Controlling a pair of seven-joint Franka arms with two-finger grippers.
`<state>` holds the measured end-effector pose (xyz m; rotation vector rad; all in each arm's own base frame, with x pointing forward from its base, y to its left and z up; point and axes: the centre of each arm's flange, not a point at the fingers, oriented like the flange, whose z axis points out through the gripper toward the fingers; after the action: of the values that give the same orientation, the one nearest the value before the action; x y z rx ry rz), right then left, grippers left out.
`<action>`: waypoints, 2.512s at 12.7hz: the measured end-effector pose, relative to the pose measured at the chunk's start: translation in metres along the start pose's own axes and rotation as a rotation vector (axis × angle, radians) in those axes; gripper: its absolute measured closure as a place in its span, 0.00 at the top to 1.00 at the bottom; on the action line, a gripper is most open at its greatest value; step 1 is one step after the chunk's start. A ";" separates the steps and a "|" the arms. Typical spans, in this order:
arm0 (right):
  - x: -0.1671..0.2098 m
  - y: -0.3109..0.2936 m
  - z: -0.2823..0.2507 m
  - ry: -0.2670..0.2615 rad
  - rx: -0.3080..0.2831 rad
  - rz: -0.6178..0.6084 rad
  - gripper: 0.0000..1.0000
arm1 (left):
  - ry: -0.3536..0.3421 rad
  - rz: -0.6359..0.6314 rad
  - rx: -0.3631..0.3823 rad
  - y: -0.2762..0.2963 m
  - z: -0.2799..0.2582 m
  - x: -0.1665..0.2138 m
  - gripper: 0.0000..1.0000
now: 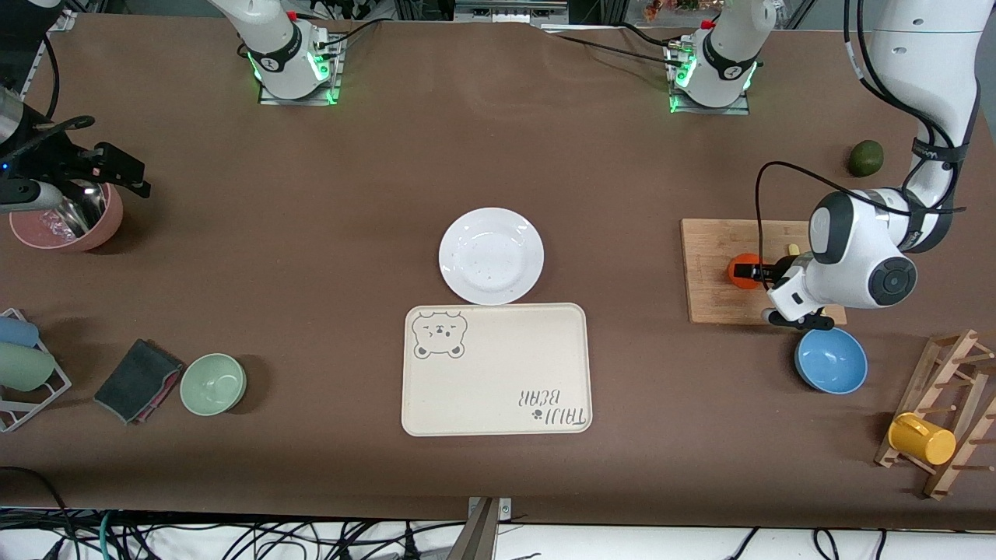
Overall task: Place orange and plate with both arms
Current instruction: 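Reach the left gripper down to the orange on the cutting board, then close the left gripper on the orange and lift it, then carry the orange with the left gripper over the white plate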
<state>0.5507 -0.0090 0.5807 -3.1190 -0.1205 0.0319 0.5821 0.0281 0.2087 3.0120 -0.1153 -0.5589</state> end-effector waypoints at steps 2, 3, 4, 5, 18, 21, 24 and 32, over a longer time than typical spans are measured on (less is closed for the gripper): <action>0.000 0.000 0.000 0.000 0.000 0.000 1.00 | -0.004 -0.007 -0.013 0.001 0.005 0.000 1.00; 0.000 0.000 0.000 0.000 0.000 0.000 1.00 | -0.007 -0.009 -0.019 0.001 0.009 0.000 1.00; 0.000 0.000 0.000 0.000 0.000 0.000 1.00 | -0.009 -0.010 -0.020 0.001 0.012 0.001 1.00; 0.000 0.000 0.000 0.000 0.000 0.000 1.00 | -0.011 -0.011 -0.022 0.001 0.015 0.001 0.99; 0.000 -0.001 0.000 -0.003 0.000 -0.001 1.00 | -0.004 -0.003 -0.021 0.005 0.020 0.007 0.76; -0.001 -0.001 0.001 -0.009 0.001 -0.001 1.00 | 0.039 0.034 -0.015 0.026 -0.001 0.018 0.76; -0.001 -0.001 0.001 -0.011 0.001 -0.001 1.00 | 0.064 0.099 -0.032 0.105 -0.015 0.022 0.76; -0.002 -0.015 0.003 -0.033 0.000 -0.027 1.00 | 0.085 -0.008 -0.111 0.345 -0.007 -0.018 0.76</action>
<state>0.5471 0.0055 0.5781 -3.1176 -0.1629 0.0832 0.5470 -0.3130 0.2519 2.9233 -0.0653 -0.4217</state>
